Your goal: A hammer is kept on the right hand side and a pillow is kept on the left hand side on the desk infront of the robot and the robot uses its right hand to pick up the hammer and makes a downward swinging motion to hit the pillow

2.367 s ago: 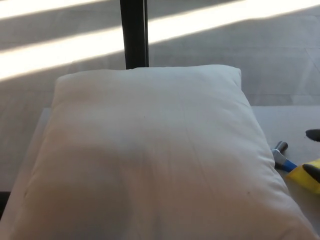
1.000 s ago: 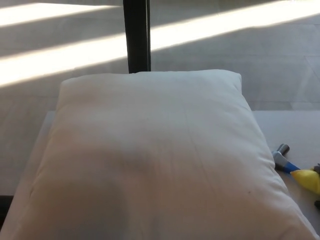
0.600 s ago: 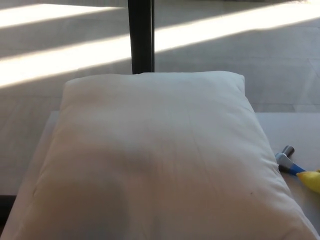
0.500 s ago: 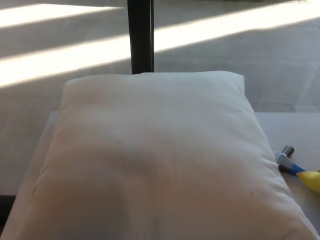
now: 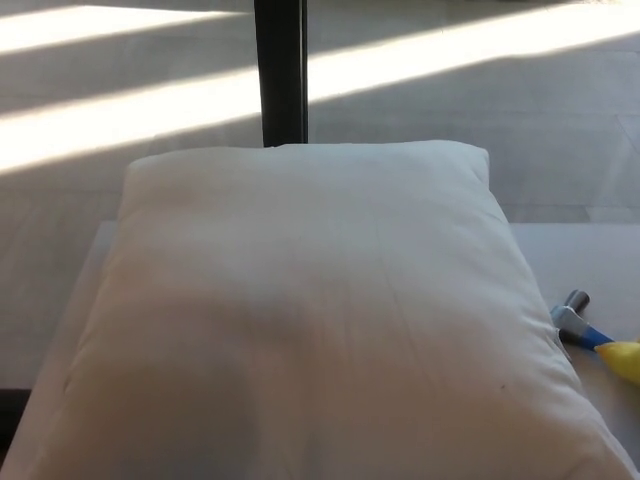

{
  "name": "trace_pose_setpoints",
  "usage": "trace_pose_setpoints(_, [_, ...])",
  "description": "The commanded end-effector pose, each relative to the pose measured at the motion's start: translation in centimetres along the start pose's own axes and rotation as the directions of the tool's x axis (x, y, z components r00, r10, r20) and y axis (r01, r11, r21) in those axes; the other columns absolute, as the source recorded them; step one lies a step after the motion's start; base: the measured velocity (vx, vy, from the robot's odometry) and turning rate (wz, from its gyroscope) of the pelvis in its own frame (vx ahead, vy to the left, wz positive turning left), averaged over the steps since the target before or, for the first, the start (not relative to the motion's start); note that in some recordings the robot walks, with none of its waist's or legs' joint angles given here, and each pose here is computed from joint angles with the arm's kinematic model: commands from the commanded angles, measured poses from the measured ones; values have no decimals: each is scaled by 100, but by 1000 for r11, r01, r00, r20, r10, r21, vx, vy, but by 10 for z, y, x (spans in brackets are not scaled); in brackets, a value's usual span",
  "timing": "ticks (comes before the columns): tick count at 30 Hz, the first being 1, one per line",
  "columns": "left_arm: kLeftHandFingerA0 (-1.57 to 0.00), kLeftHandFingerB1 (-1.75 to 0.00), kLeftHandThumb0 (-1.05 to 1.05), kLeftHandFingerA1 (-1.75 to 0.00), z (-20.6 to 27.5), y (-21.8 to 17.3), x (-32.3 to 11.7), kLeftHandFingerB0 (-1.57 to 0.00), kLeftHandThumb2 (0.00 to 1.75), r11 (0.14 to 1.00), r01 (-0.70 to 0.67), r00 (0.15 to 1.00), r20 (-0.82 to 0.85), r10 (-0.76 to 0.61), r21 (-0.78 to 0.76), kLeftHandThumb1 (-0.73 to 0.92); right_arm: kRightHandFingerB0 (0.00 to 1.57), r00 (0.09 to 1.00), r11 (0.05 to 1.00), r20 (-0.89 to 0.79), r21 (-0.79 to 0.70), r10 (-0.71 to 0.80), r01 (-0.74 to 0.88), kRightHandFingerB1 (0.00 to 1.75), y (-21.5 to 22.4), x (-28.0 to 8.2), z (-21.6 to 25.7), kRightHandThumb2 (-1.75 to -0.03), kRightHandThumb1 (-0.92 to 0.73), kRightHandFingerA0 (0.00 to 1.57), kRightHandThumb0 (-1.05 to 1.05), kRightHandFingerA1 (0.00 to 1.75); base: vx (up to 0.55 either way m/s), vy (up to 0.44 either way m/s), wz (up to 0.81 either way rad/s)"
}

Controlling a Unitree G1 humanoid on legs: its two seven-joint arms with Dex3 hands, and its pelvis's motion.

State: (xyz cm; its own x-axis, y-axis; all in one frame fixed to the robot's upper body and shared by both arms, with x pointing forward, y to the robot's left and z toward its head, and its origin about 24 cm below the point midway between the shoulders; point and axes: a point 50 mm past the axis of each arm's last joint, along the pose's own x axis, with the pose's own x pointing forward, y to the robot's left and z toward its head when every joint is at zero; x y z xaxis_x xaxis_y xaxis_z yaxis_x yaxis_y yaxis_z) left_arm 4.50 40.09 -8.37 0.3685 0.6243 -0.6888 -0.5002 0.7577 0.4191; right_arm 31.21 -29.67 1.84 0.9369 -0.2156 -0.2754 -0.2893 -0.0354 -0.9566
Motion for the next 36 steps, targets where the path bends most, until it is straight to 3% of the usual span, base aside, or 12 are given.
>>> trace_pose_setpoints(1, [-57, -51, -64, -67, 5, 11, -1, -68, 59, 1000, -17, 999, 37, 17, 2, 61, 62, 986, 930, 92, 328, 142, -165, 118, 37, -18, 3, -87, -70, 81, -21, 166, 0, 0, 0])
trace_pose_setpoints(2, [-57, -51, -64, -66, 5, 11, -1, -67, 59, 1000, -16, 999, 35, 16, 8, 61, 63, 989, 883, 91, 448, 114, -143, 152, 30, -17, 4, -103, -63, 82, -20, 175, 0, 0, 0])
trace_pose_setpoints(4, [-57, -51, -64, -66, 5, 11, -1, -70, 59, 999, -29, 999, 30, 28, 25, 61, 69, 996, 837, 85, 544, 21, -64, 139, 21, -16, 4, -100, -60, 96, -13, 174, 0, 0, 0])
trace_pose_setpoints(5, [-57, -52, -63, -70, 3, 10, -1, -71, 59, 1000, -30, 999, 21, 30, 8, 60, 74, 999, 754, 46, 656, -5, -26, 158, 10, -12, 2, -109, -59, 89, -23, 175, 0, 0, 0])
trace_pose_setpoints(6, [-56, -63, -66, -72, 3, 11, -1, -68, 82, 1000, -23, 999, 28, 23, -6, 45, 76, 1000, 638, 15, 770, -14, -3, 166, -1, -9, 0, -124, -51, 91, -17, 175, 0, 0, 0])
trace_pose_setpoints(7, [-52, -53, -63, -69, 3, 11, -1, -69, 57, 1000, -27, 999, 26, 27, 1, 60, 78, 1000, 544, -2, 839, -8, 6, 168, -6, -7, -2, -129, -51, 90, -13, 175, 0, 0, 0])
trace_pose_setpoints(11, [-58, -54, -61, -69, 1, 11, -1, -70, 58, 1000, -30, 999, 18, 30, 0, 60, 76, 998, 391, -68, 918, 7, 60, 164, -14, -2, -7, -113, -60, 93, -20, 175, 0, 0, 0])
trace_pose_setpoints(21, [-56, -54, -62, -69, -1, 11, -2, -69, 58, 999, -27, 1000, 9, 27, -40, 60, 75, 995, 236, -84, 967, -46, 92, 172, -32, -2, -13, -132, -47, 93, -22, 175, 0, 0, 0])
trace_pose_setpoints(26, [-53, -53, -64, -68, -3, 11, -3, -69, 58, 999, -35, 999, 7, 35, -2, 60, 74, 994, 78, -86, 993, -67, 92, 175, -38, -4, -15, -120, -57, 103, -22, 175, 0, 0, 0])
trace_pose_setpoints(27, [-58, -52, -65, -67, -3, 10, -3, -68, 58, 999, -26, 1000, 2, 26, -18, 60, 69, 991, -53, -117, 992, -64, 114, 175, -43, -2, -15, -115, -62, 100, -20, 175, 0, 0, 0])
trace_pose_setpoints(30, [-59, -52, -65, -65, -3, 11, -3, -70, 59, 1000, -20, 1000, 6, 20, -4, 62, 67, 984, -227, -170, 961, -47, 156, 175, -54, 0, -11, -113, -65, 100, -16, 175, 0, 0, 0])
trace_pose_setpoints(36, [-57, -52, -65, -66, -4, 10, -3, -70, 59, 1000, -25, 1000, -1, 25, 3, 61, 73, 978, -352, -199, 921, -58, 166, 175, -69, 3, -6, -125, -60, 102, -22, 175, 0, 0, 0])
